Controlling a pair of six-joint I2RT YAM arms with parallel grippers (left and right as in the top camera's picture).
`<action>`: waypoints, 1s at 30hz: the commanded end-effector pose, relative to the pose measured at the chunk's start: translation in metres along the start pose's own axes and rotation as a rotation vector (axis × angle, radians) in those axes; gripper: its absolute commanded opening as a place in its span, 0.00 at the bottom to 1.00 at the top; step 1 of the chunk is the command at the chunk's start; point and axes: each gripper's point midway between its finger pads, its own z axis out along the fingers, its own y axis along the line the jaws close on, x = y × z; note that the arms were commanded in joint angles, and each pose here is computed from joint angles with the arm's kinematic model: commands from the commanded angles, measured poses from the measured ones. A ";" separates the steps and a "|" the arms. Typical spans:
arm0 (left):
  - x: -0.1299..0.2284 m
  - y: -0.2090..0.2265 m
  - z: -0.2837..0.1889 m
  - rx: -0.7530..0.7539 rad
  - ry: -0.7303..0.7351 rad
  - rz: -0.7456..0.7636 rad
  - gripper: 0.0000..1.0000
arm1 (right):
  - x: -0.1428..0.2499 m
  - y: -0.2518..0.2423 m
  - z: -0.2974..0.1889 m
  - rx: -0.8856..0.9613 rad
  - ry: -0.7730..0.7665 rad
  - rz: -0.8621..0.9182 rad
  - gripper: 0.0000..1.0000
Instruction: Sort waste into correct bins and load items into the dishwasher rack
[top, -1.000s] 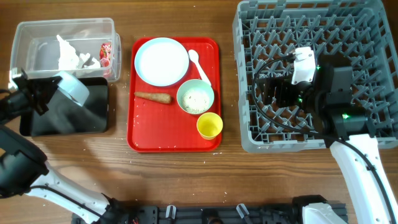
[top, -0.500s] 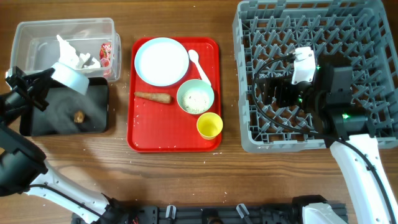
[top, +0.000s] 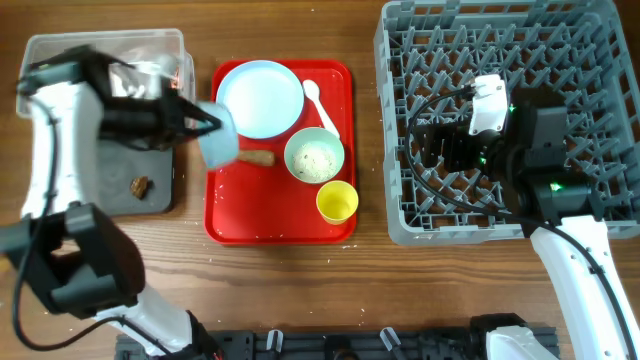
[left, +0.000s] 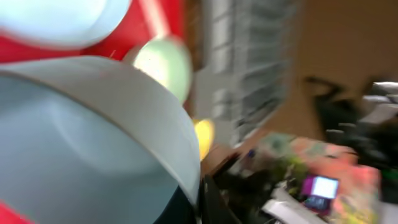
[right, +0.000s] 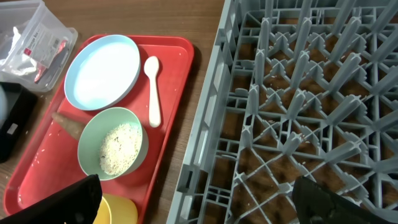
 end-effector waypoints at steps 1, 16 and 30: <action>0.020 0.033 0.023 -0.411 0.097 -0.186 0.04 | -0.004 0.003 -0.002 -0.011 -0.006 0.005 1.00; 0.076 0.081 0.116 -0.865 0.176 -0.131 0.04 | -0.005 0.001 -0.002 -0.001 -0.010 0.004 1.00; 0.013 -0.007 0.116 -0.752 -0.005 0.085 0.66 | -0.003 0.001 -0.002 -0.001 -0.003 0.006 1.00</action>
